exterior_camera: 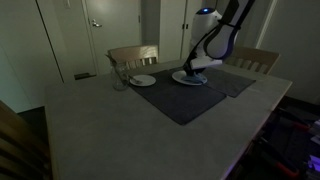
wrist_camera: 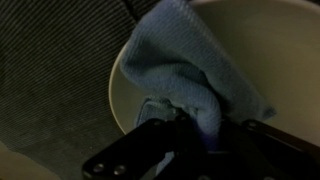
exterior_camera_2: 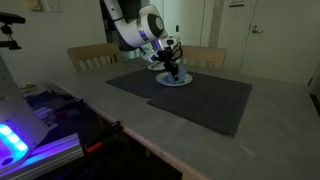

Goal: Wipe the plate with the towel

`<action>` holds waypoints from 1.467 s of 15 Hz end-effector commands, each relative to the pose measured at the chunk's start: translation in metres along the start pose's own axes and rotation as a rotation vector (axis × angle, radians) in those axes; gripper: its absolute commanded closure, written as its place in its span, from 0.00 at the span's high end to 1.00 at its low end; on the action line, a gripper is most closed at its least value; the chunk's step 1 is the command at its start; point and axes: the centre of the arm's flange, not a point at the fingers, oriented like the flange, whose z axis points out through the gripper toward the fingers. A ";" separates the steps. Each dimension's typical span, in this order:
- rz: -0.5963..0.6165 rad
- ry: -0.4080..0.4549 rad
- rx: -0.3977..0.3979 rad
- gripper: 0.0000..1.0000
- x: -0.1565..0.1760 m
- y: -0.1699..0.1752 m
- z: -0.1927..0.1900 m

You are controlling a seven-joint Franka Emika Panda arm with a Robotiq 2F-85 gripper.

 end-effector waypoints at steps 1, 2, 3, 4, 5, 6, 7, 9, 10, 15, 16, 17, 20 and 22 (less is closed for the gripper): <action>-0.002 -0.038 0.074 0.04 -0.008 -0.002 0.003; 0.003 -0.040 0.099 0.04 -0.008 -0.003 0.003; 0.009 -0.043 0.135 0.04 -0.008 -0.004 0.002; 0.016 -0.047 0.165 0.04 -0.008 -0.005 0.001; 0.023 -0.051 0.203 0.04 -0.008 -0.006 0.001; 0.030 -0.056 0.231 0.04 -0.009 -0.007 0.001; 0.034 -0.060 0.257 0.04 -0.009 -0.008 0.001; 0.039 -0.070 0.293 0.04 -0.008 -0.009 0.001; 0.039 -0.072 0.291 0.04 -0.008 -0.009 0.001; 0.022 -0.050 0.144 0.04 -0.004 -0.001 0.004; 0.016 -0.029 0.086 0.04 -0.002 0.003 0.005; 0.006 -0.010 0.038 0.04 0.000 0.008 0.006; 0.000 0.034 -0.076 0.04 0.001 0.019 0.011; -0.014 0.040 -0.116 0.04 -0.001 0.017 0.011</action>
